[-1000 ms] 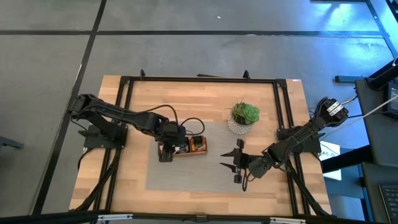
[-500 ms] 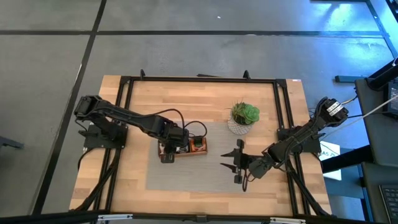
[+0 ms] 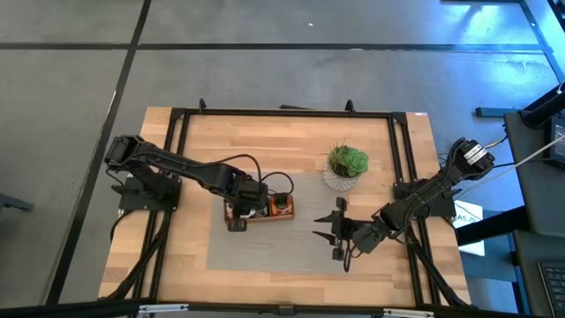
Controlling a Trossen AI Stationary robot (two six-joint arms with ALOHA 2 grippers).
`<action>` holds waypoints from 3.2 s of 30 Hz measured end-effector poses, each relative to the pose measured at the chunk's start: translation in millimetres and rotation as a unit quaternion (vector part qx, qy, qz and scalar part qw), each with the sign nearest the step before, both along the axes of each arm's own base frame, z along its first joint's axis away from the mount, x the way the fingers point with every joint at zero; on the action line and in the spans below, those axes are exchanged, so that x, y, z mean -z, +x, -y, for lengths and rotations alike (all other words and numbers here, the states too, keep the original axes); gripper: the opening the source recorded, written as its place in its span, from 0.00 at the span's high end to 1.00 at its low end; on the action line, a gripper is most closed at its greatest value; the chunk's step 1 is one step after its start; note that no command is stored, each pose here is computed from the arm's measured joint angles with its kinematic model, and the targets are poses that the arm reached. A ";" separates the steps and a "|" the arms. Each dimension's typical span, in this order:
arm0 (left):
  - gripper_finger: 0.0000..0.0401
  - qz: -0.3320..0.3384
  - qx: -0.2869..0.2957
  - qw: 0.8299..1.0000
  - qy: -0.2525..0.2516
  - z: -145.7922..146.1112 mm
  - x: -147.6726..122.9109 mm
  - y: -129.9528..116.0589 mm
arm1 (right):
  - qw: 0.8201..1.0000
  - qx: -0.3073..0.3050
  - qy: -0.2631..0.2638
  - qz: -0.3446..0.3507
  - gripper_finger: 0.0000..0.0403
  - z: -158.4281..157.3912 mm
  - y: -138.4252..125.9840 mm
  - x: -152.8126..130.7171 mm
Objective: Pick & Place Tea
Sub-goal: Put the white tea bag into the left section of the wooden organizer, then adjust the orange tea bag in the right section of the wooden organizer
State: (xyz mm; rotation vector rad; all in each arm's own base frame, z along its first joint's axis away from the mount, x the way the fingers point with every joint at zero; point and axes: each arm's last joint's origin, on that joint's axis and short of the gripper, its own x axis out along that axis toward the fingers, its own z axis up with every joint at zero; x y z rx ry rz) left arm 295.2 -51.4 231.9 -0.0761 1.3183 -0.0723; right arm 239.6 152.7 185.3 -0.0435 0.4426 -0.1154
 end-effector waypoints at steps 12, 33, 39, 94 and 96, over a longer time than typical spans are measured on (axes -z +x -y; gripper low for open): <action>0.99 0.185 -0.053 0.981 0.028 8.8 -61.4 -40.7 | 1.000 0.015 0.023 -0.009 0.61 0.9 -1.3 2.4; 0.99 0.354 -0.146 0.924 -0.004 24.2 28.8 -122.2 | 1.000 0.016 0.023 -0.007 0.61 0.7 -1.2 2.1; 0.99 0.340 -0.158 0.927 0.003 22.1 41.4 -126.9 | 1.000 0.016 0.023 -0.007 0.61 0.7 -1.2 2.0; 0.72 0.296 -0.120 0.947 0.031 16.2 46.2 -117.5 | 1.000 0.016 0.023 -0.007 0.61 0.8 -1.1 2.0; 0.70 0.316 -0.113 0.942 0.024 16.2 35.0 -117.6 | 1.000 0.016 0.023 -0.006 0.61 0.8 -1.1 2.0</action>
